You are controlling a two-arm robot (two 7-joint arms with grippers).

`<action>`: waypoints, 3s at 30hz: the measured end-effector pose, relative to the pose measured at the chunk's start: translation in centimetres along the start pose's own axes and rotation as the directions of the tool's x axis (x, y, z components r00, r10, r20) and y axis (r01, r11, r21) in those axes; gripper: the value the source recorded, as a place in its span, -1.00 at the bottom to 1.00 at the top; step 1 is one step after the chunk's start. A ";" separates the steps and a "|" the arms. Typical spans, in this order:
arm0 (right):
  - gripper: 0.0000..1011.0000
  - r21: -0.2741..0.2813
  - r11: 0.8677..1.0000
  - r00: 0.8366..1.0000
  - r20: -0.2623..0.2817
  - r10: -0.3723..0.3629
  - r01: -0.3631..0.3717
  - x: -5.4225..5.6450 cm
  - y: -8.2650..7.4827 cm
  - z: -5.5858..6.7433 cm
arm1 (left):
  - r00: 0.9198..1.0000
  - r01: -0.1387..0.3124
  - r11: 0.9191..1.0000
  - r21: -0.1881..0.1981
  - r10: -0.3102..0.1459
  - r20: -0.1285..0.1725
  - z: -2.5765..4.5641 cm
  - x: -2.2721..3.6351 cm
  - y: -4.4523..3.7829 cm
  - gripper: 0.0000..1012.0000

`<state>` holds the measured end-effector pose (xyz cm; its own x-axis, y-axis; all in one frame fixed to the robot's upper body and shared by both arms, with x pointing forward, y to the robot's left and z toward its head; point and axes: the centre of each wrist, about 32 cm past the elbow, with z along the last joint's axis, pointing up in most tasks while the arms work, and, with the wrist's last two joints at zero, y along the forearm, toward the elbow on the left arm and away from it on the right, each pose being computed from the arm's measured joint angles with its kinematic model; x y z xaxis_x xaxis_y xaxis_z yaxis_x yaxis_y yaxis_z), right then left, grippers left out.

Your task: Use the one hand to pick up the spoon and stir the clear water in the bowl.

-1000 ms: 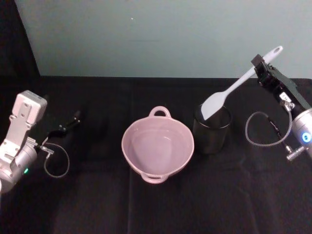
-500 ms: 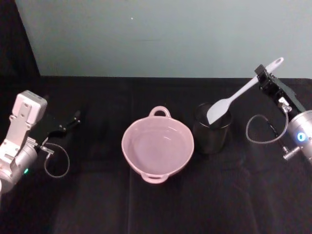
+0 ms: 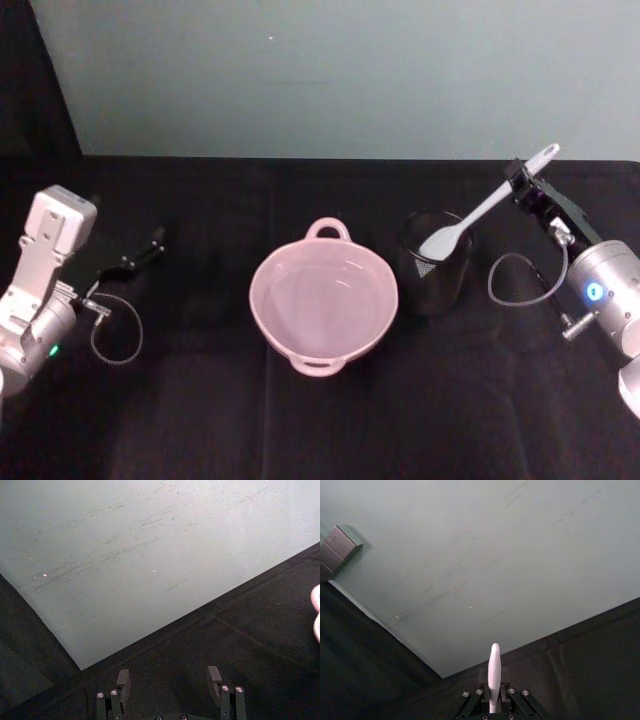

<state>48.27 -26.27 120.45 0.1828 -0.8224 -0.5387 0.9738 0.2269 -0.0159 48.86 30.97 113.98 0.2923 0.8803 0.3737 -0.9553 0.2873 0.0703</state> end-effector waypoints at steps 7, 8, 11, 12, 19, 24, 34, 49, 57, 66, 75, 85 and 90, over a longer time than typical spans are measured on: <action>-0.77 -0.024 1.000 1.000 -0.011 -0.018 0.018 0.2 0.1 -0.7 | 1.000 0.000 1.000 0.000 0.000 0.000 0.00 0.00 0.00 1.00; -0.77 -0.028 0.999 1.000 -0.014 -0.024 0.024 0.2 0.1 -0.8 | 1.000 0.000 1.000 0.000 0.000 0.000 0.00 0.00 0.00 1.00; -0.77 -0.033 0.999 0.999 -0.018 -0.031 0.030 0.3 0.1 -1.0 | 1.000 0.000 1.000 0.000 0.000 0.000 0.00 0.00 0.00 1.00; -0.77 -0.036 0.999 0.999 -0.020 -0.036 0.035 0.3 0.1 -1.1 | 1.000 0.000 1.000 0.000 0.000 0.000 0.00 0.00 0.00 1.00; -0.77 -0.047 0.998 0.998 -0.035 -0.052 0.050 0.4 0.1 -1.4 | 1.000 0.000 1.000 0.000 0.000 0.000 0.00 0.00 0.00 1.00; -0.77 -0.053 0.997 0.997 -0.036 -0.062 0.060 0.4 0.1 -1.5 | 1.000 0.000 1.000 0.000 0.000 0.000 0.00 0.00 0.00 1.00; -0.77 -0.067 0.996 0.997 -0.034 -0.065 0.063 0.4 0.1 -1.7 | 1.000 0.000 1.000 0.000 0.000 0.000 0.00 0.00 0.00 1.00; -0.77 -0.060 0.998 0.999 -0.015 -0.036 0.035 -0.3 0.1 -1.8 | 1.000 0.000 1.000 0.000 0.000 0.000 0.00 0.00 0.00 1.00; -0.77 -0.067 0.997 0.999 -0.006 -0.032 0.031 -0.8 0.2 -2.0 | 1.000 0.000 1.000 0.000 0.000 0.000 0.00 0.00 0.00 1.00; -0.77 -0.073 0.997 0.999 0.002 -0.033 0.033 -1.0 0.3 -2.2 | 1.000 0.000 1.000 0.000 0.000 0.000 0.00 0.00 0.00 1.00; -0.77 -0.072 0.997 0.999 0.007 -0.041 0.041 -0.9 0.3 -2.3 | 1.000 0.000 1.000 0.000 0.000 0.000 0.00 0.00 0.00 1.00; -0.77 -0.066 0.997 0.999 0.012 -0.048 0.048 -0.7 0.2 -2.3 | 1.000 0.000 1.000 0.000 0.000 0.000 0.00 0.00 0.00 1.00; -0.77 -0.064 0.997 0.999 0.012 -0.051 0.052 -0.7 0.1 -2.3 | 1.000 0.000 1.000 0.000 0.000 0.000 0.00 0.00 0.00 1.00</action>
<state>47.96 -24.52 118.88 0.1347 -0.8392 -0.5268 0.9712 0.2173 -0.0978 48.86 30.97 113.98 0.2923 0.8803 0.3737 -0.9552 0.2874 0.0703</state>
